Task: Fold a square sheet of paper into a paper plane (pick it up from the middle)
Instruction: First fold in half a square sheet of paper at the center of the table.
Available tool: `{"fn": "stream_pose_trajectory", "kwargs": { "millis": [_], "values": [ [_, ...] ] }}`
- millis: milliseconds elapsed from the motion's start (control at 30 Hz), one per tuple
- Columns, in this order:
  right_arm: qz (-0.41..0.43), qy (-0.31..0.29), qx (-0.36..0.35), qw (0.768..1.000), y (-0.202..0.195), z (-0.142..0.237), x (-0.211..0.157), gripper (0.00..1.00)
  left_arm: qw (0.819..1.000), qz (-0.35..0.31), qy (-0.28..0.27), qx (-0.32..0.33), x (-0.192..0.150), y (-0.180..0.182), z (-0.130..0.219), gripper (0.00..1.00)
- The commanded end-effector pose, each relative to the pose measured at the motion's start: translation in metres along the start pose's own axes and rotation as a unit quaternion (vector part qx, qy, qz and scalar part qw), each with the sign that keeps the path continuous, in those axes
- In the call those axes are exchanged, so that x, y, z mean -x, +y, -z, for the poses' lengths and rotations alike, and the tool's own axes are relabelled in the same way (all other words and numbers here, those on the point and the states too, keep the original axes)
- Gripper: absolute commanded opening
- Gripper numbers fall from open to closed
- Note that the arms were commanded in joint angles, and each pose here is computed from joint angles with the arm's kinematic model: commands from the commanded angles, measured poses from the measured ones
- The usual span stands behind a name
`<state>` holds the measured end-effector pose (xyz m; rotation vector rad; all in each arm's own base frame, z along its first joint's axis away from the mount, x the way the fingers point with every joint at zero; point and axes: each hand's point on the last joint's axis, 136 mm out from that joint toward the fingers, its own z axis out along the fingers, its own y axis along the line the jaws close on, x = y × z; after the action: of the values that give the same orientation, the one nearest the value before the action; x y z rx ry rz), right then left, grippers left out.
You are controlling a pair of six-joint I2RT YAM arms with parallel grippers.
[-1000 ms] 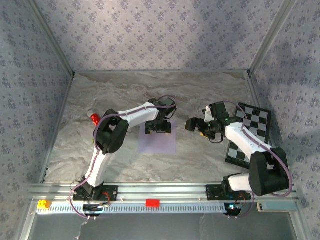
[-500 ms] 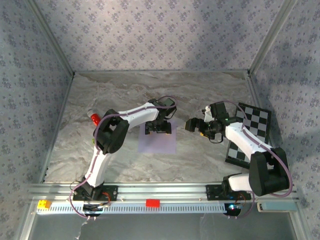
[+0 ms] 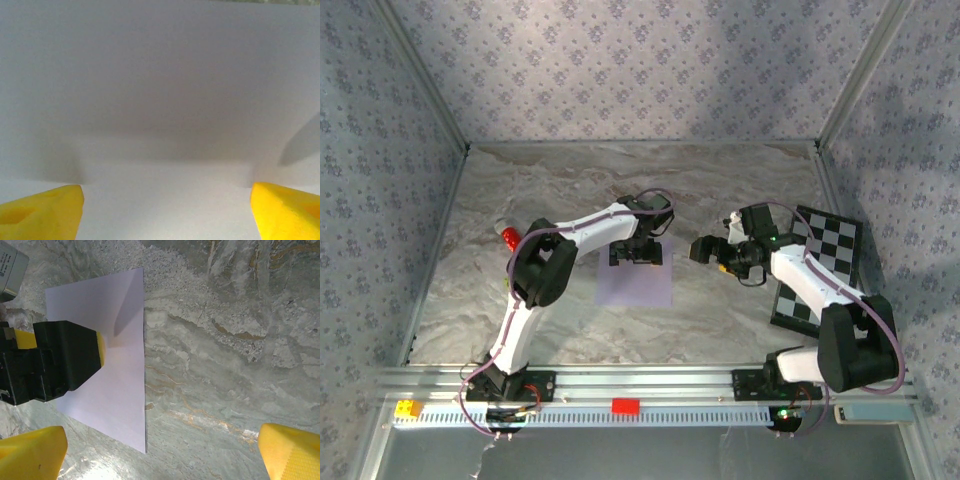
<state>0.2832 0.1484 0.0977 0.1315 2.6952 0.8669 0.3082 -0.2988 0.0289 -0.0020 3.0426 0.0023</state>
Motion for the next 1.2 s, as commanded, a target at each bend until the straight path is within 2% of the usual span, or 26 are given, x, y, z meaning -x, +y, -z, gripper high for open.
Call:
{"fn": "stream_pose_trajectory", "kwargs": {
  "millis": [0, 367, 667, 967, 1167],
  "values": [
    [-0.005, 0.002, 0.008, 1.000, 0.005, 0.001, 0.005, 1.00, 1.000, -0.005, 0.027, 0.007, -0.012, 0.004, -0.012, 0.86],
    [-0.008, 0.004, 0.004, 1.000, 0.003, 0.000, 0.003, 1.00, 0.998, -0.006, 0.066, 0.021, -0.034, 0.012, -0.046, 0.85],
    [-0.008, 0.002, 0.006, 1.000, 0.006, 0.002, 0.006, 1.00, 0.998, -0.010, 0.065, 0.017, -0.033, 0.010, -0.047, 0.84],
    [-0.002, -0.004, 0.011, 1.000, 0.016, 0.005, 0.009, 1.00, 1.000, -0.020, 0.011, -0.019, -0.008, 0.000, -0.003, 0.86],
    [0.000, 0.000, 0.008, 1.000, 0.018, 0.002, 0.008, 1.00, 1.000, -0.015, -0.008, -0.025, 0.000, 0.004, 0.009, 0.88]
  ]
}}
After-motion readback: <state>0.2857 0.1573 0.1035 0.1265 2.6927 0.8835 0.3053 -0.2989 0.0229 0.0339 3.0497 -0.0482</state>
